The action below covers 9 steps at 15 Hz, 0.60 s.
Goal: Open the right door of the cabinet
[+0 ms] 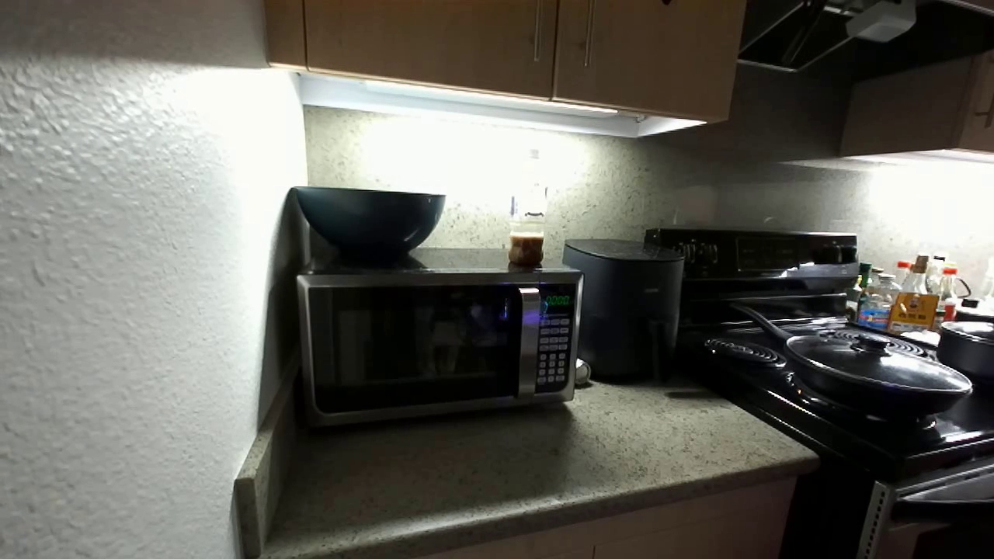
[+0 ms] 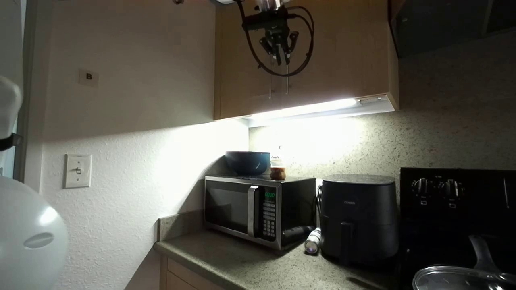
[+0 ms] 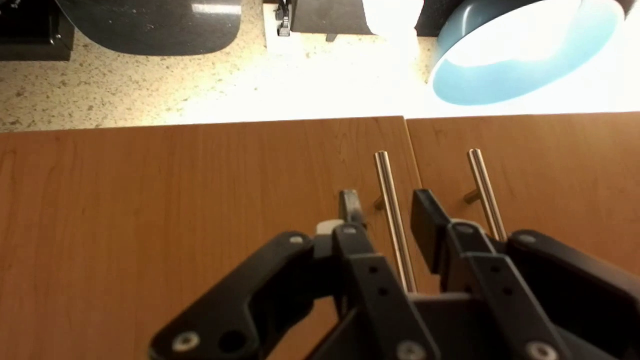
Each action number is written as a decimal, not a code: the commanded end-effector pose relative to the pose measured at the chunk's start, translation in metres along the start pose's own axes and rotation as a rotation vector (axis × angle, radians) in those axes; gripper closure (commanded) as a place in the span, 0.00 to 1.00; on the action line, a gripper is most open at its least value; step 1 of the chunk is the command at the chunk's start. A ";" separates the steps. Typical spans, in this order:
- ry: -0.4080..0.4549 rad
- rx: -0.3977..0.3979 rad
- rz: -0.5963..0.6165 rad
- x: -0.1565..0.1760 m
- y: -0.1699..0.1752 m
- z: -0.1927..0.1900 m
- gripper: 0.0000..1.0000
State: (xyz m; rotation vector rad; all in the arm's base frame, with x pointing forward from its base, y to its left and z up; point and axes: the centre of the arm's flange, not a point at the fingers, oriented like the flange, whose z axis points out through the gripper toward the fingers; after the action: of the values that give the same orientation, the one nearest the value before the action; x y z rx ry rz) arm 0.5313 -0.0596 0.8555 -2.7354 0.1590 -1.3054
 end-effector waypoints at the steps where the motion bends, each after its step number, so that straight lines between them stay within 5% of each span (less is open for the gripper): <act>1: 0.033 0.047 -0.040 0.020 -0.003 0.023 0.37; 4: 0.048 0.071 -0.051 0.031 -0.012 0.044 0.17; 5: 0.026 0.049 -0.025 0.013 -0.009 0.032 0.36; 8: 0.028 0.054 -0.029 0.018 -0.013 0.047 0.17; 9: 0.029 0.054 -0.030 0.019 -0.013 0.047 0.04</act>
State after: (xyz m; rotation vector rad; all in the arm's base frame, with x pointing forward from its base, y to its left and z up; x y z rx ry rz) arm 0.5805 -0.0467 0.8422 -2.6848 0.0845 -1.3377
